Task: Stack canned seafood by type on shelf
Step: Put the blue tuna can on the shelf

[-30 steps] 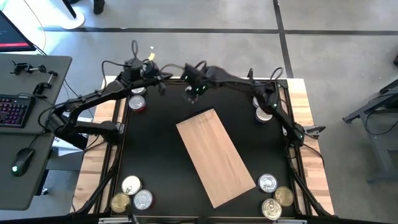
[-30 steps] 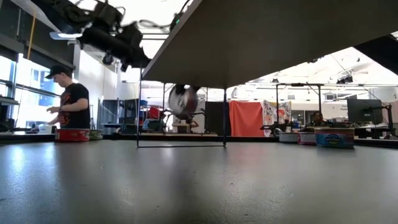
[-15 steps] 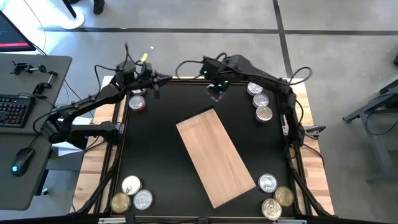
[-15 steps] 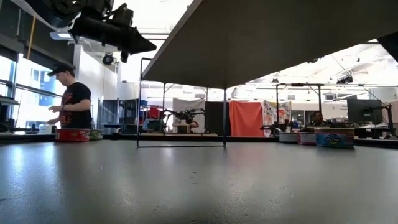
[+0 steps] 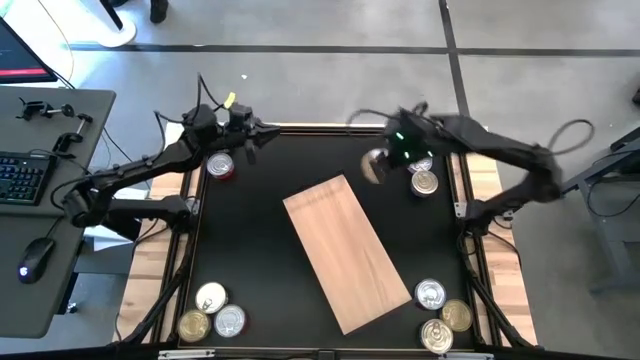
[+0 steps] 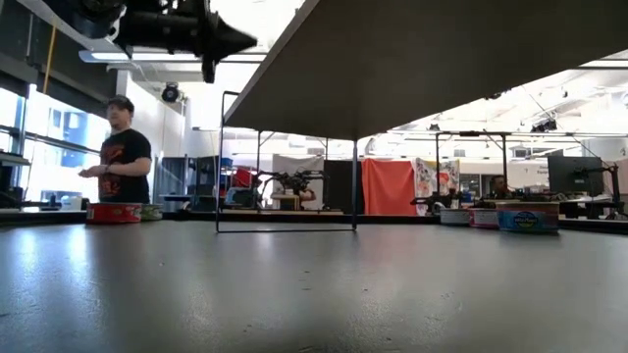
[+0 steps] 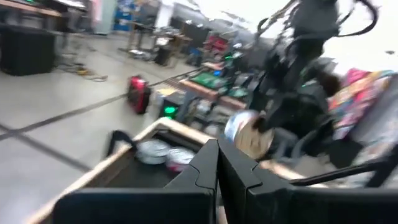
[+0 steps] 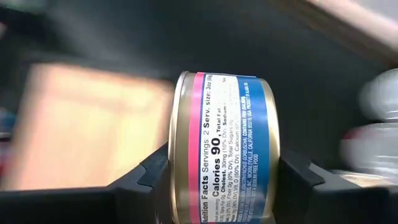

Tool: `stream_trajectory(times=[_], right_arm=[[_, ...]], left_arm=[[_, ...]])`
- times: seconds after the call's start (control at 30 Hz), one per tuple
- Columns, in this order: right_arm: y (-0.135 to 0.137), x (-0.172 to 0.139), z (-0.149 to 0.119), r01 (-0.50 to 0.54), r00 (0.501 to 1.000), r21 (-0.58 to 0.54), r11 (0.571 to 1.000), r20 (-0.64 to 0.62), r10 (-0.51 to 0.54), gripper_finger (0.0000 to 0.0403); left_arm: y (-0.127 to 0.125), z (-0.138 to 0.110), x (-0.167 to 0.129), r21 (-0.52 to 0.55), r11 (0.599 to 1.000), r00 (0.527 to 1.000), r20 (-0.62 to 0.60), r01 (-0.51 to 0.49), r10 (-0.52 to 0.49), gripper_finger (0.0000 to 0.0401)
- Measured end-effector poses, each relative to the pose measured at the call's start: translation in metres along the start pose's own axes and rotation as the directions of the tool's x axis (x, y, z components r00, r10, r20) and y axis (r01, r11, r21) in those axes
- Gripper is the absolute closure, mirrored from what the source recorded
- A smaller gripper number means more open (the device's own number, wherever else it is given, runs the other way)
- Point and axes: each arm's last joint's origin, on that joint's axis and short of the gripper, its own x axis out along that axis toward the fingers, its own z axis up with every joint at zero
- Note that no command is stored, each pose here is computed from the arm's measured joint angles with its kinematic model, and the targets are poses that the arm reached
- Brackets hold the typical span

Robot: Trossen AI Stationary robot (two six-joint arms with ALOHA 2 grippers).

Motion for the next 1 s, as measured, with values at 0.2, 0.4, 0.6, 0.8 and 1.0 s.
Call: stream_trajectory(times=[0.2, 0.4, 0.6, 0.8, 1.0], right_arm=[[-0.002, 0.015, -0.033, -0.426, 0.888, 0.065, 0.902, 0.222, 0.403, 0.0231], [0.006, 0.052, -0.051, -0.646, 0.751, 0.121, 0.754, 0.278, 0.599, 0.0231], [0.011, 0.086, -0.059, -0.653, 0.755, 0.24, 0.718, 0.275, 0.595, 0.0231], [0.018, 0.108, -0.056, -0.669, 0.743, 0.291, 0.684, 0.277, 0.609, 0.0231], [0.023, 0.131, -0.06, -0.648, 0.758, 0.375, 0.663, 0.23, 0.611, 0.0184]], left_arm=[[-0.042, -0.002, 0.012, -0.076, 0.992, 0.992, 0.085, 0.101, -0.095, 0.0401], [-0.078, -0.01, 0.018, -0.117, 0.992, 0.985, 0.169, 0.04, -0.019, 0.0401], [-0.095, -0.013, 0.017, -0.115, 0.993, 0.974, 0.224, -0.02, 0.045, 0.0401], [-0.097, -0.013, 0.017, -0.105, 0.994, 0.971, 0.234, -0.029, 0.053, 0.0401], [-0.097, -0.013, 0.017, -0.099, 0.995, 0.972, 0.23, -0.024, 0.046, 0.0401]])
